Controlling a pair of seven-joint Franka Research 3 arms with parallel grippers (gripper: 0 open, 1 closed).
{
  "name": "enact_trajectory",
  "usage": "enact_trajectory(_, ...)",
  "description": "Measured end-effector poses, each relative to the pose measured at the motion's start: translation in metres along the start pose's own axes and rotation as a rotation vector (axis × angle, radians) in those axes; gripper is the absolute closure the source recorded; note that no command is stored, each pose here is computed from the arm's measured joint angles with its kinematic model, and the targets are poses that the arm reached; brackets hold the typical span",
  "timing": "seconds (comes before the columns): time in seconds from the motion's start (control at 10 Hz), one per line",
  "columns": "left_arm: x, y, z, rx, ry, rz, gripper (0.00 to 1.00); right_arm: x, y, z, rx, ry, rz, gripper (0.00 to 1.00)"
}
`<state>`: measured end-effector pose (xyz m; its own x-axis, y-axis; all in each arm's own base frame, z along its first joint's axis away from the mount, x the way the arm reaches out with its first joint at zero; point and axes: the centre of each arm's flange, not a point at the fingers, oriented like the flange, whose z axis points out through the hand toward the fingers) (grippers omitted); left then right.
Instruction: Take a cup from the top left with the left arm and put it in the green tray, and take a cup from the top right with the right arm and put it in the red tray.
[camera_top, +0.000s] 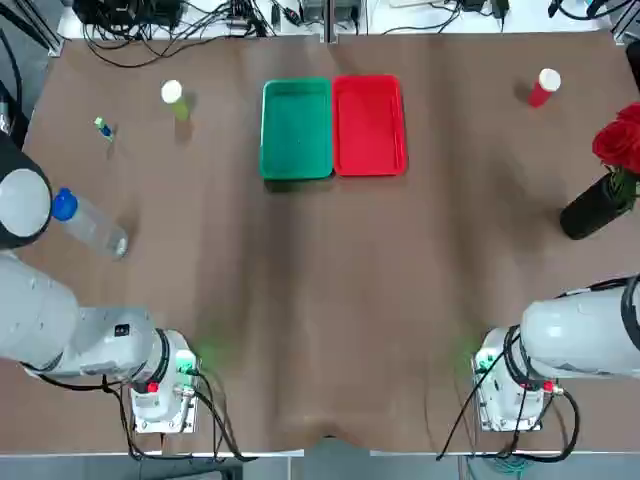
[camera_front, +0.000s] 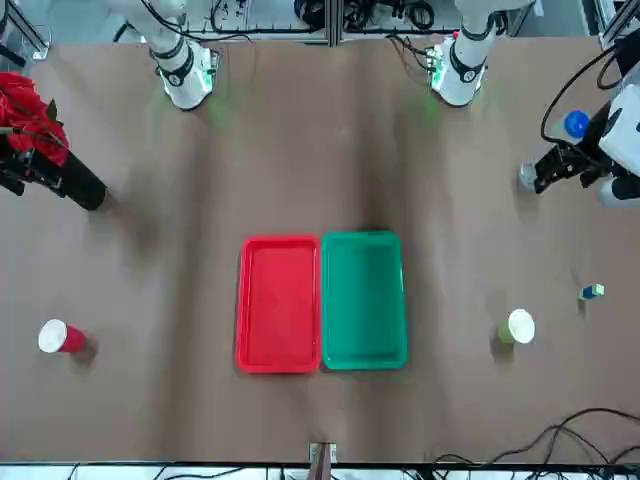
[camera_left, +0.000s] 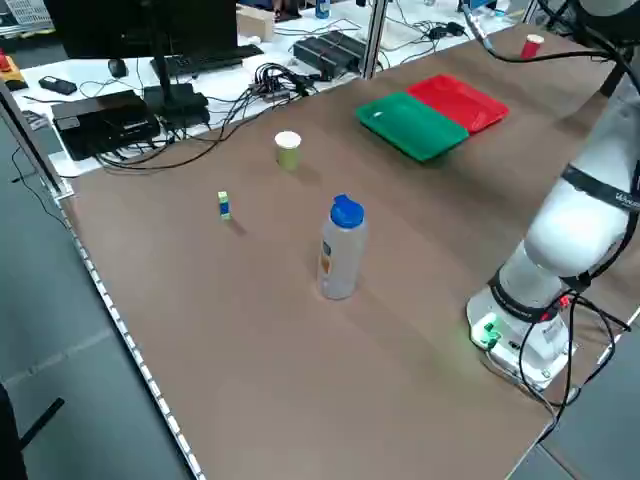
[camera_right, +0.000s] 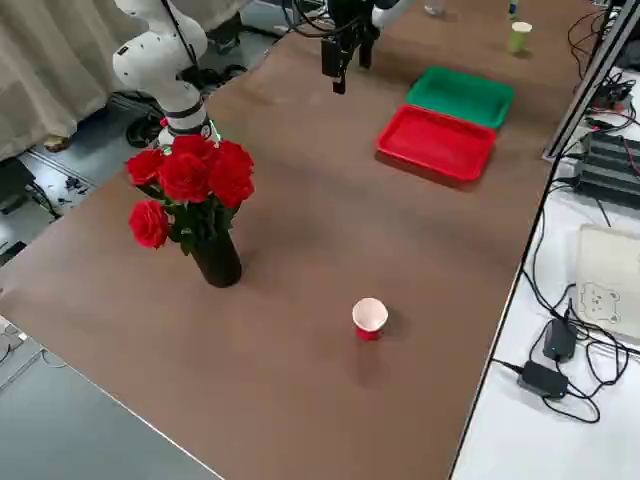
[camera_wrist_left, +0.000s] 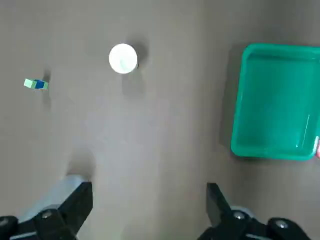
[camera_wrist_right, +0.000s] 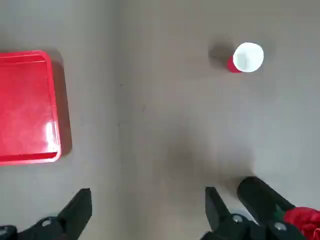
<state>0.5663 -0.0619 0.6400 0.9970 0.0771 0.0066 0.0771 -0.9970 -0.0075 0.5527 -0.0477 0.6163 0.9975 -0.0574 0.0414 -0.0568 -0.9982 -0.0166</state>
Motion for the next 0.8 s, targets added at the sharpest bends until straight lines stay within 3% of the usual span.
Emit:
enact_trajectory(0.4,0.004,-0.010,0.006,0.001,-0.010,-0.016,0.00,0.000,0.000,-0.002,0.000,0.005,0.000,0.00)
enact_trajectory(0.8,0.071,-0.044,0.086,-0.030,0.036,-0.076,0.00,0.002,0.016,0.001,-0.002,0.004,0.026,0.00)
